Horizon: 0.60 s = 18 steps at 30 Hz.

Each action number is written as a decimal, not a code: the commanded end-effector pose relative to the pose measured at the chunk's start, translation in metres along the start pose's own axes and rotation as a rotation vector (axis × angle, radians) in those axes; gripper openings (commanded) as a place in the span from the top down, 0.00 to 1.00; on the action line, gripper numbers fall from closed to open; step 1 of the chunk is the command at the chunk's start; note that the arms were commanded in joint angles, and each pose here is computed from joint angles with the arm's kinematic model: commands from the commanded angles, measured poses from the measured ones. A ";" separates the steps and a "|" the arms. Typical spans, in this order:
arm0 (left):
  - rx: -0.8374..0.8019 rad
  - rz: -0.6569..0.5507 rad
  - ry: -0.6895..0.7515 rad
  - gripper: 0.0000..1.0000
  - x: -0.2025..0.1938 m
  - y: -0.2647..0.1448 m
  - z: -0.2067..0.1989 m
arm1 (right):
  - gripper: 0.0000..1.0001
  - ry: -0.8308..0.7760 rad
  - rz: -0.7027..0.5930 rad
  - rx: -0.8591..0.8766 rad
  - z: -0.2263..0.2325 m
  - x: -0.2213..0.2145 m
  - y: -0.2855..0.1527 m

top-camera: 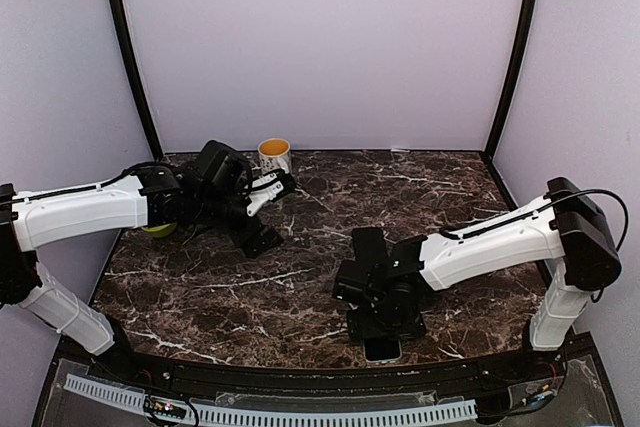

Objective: Put the phone into the phone case

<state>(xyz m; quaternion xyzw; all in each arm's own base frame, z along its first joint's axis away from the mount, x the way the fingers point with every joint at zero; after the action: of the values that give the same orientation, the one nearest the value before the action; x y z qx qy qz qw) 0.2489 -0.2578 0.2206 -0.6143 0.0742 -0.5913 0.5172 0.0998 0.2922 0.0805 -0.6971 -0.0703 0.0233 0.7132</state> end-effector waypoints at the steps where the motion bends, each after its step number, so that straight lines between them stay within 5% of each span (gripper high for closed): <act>1: 0.004 0.025 0.008 0.01 -0.007 0.001 0.001 | 0.02 0.032 0.021 -0.021 -0.008 -0.005 0.011; 13: 0.000 0.027 0.009 0.01 -0.007 0.002 0.000 | 0.45 0.035 0.013 0.033 -0.008 -0.007 0.013; 18: -0.006 0.024 0.006 0.01 -0.007 0.002 0.000 | 0.61 0.001 -0.083 0.053 -0.001 0.006 -0.009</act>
<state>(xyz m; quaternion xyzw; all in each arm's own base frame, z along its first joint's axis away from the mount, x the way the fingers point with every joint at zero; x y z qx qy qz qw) 0.2489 -0.2578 0.2192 -0.6141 0.0763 -0.5902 0.5184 0.0976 0.2836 0.0779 -0.6907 -0.0664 0.0113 0.7200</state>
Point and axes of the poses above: each gripper's point midway between its finger pads, its own y axis out along the fingers, its own z axis along the line the jaws close on, x = y × z, the point moved 6 cm from there along -y, back along the fingers, and after that the axes turned 1 degree about -y, right-handed, at the moved point
